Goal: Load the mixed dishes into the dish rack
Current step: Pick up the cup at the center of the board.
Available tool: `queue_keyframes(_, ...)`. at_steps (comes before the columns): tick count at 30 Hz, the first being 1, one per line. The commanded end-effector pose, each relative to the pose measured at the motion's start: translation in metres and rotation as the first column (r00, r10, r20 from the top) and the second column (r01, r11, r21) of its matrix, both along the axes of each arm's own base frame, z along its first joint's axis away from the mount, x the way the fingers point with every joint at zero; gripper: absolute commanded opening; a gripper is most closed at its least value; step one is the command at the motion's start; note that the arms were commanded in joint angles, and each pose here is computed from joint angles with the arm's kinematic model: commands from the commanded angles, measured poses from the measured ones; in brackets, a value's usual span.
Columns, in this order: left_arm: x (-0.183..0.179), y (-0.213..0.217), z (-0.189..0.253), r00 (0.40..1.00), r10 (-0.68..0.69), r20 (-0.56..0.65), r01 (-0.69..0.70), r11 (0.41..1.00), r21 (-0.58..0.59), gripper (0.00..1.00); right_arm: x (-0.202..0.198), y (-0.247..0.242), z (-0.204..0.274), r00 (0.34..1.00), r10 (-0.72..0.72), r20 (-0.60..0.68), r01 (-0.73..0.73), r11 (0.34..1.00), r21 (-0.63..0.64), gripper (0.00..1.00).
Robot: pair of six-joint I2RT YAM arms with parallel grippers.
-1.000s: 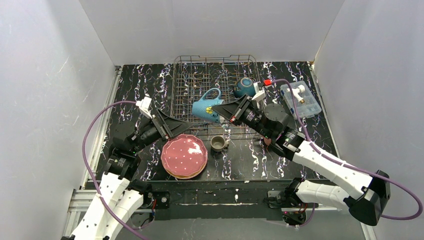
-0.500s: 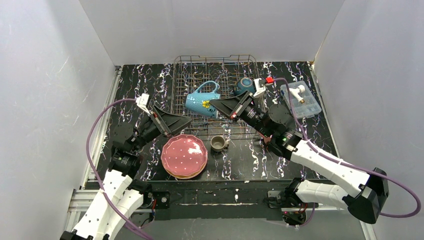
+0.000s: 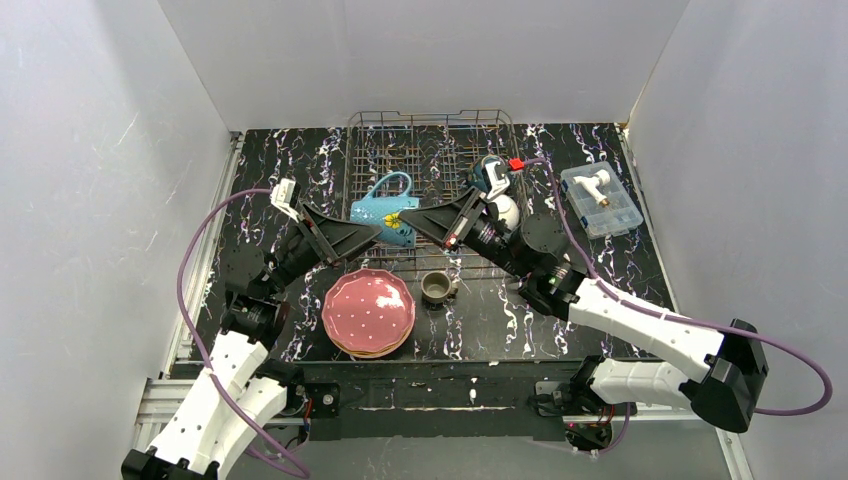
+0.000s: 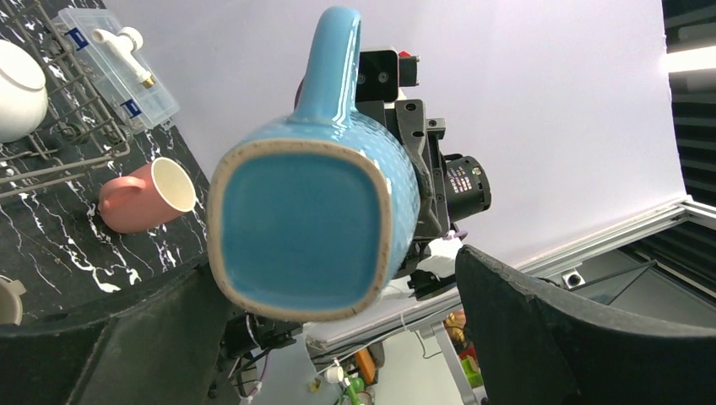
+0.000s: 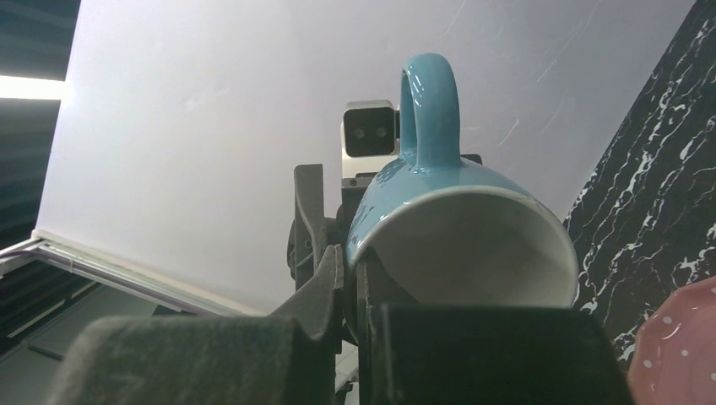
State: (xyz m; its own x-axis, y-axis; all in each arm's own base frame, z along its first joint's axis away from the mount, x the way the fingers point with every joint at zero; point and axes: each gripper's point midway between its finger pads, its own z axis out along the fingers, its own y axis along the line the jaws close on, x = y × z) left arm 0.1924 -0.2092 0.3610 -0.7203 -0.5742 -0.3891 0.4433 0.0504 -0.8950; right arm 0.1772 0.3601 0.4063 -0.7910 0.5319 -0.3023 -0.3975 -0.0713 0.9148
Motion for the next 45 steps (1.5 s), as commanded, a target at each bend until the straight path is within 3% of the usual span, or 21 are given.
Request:
queue_keyframes(1,-0.012,0.0,0.023,0.995,-0.03,0.1,0.033,0.999,-0.027,0.98,-0.022,-0.014,0.076,0.991,0.019,0.129,-0.044,0.979,0.198,0.01)
queue_keyframes(19,-0.017,0.0,0.035,0.982,-0.031,0.188,0.033,0.999,-0.008,0.98,-0.041,-0.013,0.077,0.988,0.038,0.148,-0.067,0.979,0.191,0.01)
queue_keyframes(22,-0.018,0.001,0.039,0.978,-0.025,0.206,0.027,1.0,-0.006,0.98,-0.038,-0.021,0.078,0.99,-0.009,0.141,-0.018,0.981,0.191,0.01)
queue_keyframes(45,-0.017,0.001,0.042,0.976,-0.023,0.218,0.024,1.0,-0.004,0.96,-0.037,-0.024,0.058,0.992,-0.042,0.12,0.027,0.992,0.127,0.01)
